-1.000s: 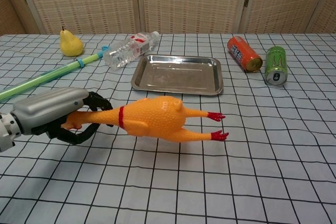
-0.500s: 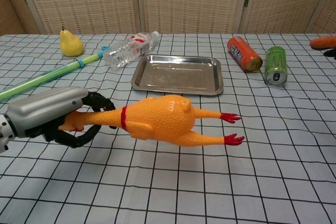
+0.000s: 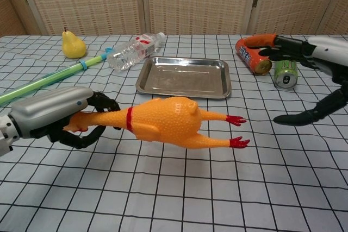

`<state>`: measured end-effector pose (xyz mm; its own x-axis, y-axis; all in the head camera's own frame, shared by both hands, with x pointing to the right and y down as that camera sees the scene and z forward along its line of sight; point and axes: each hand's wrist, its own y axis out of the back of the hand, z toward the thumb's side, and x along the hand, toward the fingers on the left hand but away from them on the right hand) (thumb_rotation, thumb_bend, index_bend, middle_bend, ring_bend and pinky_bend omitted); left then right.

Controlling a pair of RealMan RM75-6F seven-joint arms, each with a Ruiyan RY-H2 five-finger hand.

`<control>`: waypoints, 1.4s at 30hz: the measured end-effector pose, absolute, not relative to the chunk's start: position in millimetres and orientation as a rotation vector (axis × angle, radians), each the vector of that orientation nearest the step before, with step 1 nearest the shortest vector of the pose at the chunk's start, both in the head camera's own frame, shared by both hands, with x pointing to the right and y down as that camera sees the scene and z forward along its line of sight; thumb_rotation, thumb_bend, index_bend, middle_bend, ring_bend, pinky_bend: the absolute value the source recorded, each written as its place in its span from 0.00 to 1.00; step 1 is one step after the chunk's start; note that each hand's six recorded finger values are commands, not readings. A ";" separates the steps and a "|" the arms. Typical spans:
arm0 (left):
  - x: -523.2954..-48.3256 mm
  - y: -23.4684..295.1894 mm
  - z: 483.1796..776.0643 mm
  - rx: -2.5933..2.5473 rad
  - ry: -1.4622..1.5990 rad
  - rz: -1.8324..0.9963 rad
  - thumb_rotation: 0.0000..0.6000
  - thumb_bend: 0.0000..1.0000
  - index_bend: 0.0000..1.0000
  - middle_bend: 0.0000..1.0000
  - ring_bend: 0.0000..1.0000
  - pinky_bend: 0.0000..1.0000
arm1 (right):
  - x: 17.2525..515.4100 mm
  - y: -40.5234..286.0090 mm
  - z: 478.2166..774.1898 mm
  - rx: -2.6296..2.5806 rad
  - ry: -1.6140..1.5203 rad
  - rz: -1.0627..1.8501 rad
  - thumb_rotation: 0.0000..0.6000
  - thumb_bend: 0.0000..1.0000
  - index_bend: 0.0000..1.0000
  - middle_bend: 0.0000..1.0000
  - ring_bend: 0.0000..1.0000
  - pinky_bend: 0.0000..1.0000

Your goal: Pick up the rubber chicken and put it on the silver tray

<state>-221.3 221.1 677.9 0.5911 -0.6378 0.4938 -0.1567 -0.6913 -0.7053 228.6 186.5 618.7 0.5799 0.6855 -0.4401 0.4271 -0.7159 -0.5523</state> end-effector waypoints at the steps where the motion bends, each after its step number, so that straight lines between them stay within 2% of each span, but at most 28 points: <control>1: -221.5 221.0 678.4 -2.204 0.626 -1.017 1.00 0.93 0.78 0.39 0.24 0.29 | 222.4 185.6 618.3 -2.427 -0.893 0.903 1.00 0.13 0.03 0.00 0.00 0.00; 6: -221.2 219.6 680.4 -2.201 0.623 -1.021 1.00 0.93 0.78 0.39 0.24 0.29 | 200.3 183.6 624.3 -2.436 -0.849 0.913 1.00 0.13 0.08 0.00 0.00 0.00; 14: -219.7 215.1 683.8 -2.210 0.657 -1.027 1.00 0.95 0.81 0.41 0.26 0.32 | 162.9 192.5 653.9 -2.601 -0.783 0.992 1.00 0.16 0.10 0.00 0.00 0.00; 24: -212.7 210.5 679.4 -2.246 0.739 -1.015 1.00 0.95 0.80 0.41 0.26 0.33 | 142.0 192.1 664.0 -2.797 -0.732 0.964 1.00 0.18 0.13 0.03 0.00 0.01; 28: -207.7 213.1 679.7 -2.288 0.757 -1.026 1.00 0.95 0.80 0.41 0.26 0.33 | 142.4 186.1 665.2 -2.823 -0.734 0.930 1.00 0.23 0.17 0.08 0.00 0.05; 33: -203.5 216.2 678.0 -2.304 0.748 -1.015 1.00 0.96 0.80 0.41 0.26 0.33 | 147.8 178.7 668.7 -2.808 -0.712 0.922 1.00 0.31 0.17 0.09 0.00 0.07; 36: -200.0 218.6 676.4 -2.309 0.745 -1.004 1.00 0.96 0.80 0.43 0.27 0.35 | 148.4 178.7 671.1 -2.815 -0.696 0.925 1.00 0.37 0.20 0.11 0.03 0.13; 39: -198.2 219.7 676.5 -2.309 0.755 -1.008 1.00 0.96 0.80 0.43 0.27 0.36 | 146.8 180.0 672.5 -2.842 -0.686 0.915 1.00 0.39 0.27 0.18 0.12 0.27; 42: -197.2 219.6 677.2 -2.316 0.770 -1.018 1.00 0.96 0.80 0.43 0.27 0.36 | 145.3 182.1 673.3 -2.868 -0.671 0.904 1.00 0.42 0.46 0.33 0.32 0.47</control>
